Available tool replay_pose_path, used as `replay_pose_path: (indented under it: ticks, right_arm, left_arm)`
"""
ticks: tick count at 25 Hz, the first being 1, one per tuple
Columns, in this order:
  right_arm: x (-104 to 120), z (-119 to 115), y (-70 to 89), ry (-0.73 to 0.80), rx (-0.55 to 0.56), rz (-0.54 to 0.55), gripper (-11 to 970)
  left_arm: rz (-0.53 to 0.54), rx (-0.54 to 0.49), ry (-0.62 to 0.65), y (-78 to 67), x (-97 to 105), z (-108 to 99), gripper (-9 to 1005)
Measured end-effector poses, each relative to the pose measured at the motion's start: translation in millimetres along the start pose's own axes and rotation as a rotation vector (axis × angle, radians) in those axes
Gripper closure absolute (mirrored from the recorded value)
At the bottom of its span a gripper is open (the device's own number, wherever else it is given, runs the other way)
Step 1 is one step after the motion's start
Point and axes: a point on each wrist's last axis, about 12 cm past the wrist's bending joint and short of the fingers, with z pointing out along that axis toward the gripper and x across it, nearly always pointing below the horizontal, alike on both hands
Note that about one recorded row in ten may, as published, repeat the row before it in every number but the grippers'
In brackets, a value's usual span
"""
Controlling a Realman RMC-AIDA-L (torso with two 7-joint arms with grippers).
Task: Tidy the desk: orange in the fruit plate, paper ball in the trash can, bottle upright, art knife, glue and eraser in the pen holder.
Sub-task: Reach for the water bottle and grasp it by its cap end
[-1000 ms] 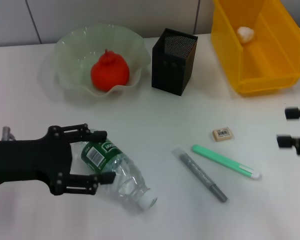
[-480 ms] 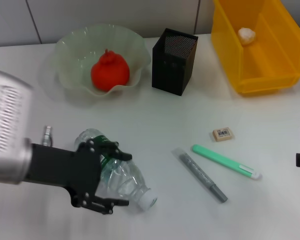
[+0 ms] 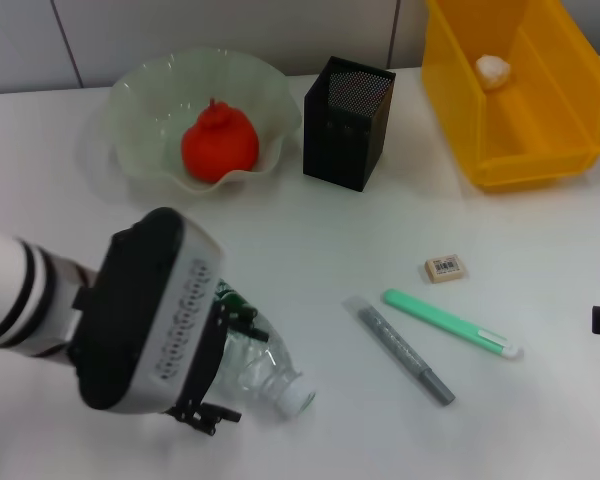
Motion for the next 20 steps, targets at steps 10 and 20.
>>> replay_pose_path:
  ticks: [10, 20]
  right_arm:
    - [1.4, -2.6, -8.5, -0.005, 0.024, 0.023, 174]
    - [4.2, -1.7, -10.3, -0.012, 0.028, 0.03, 175]
  left_arm:
    - [0.192, -0.004, 0.065, 11.5, -40.8, -1.2, 170]
    - [0.412, -0.051, 0.149, 9.8, -73.9, 17.2, 187]
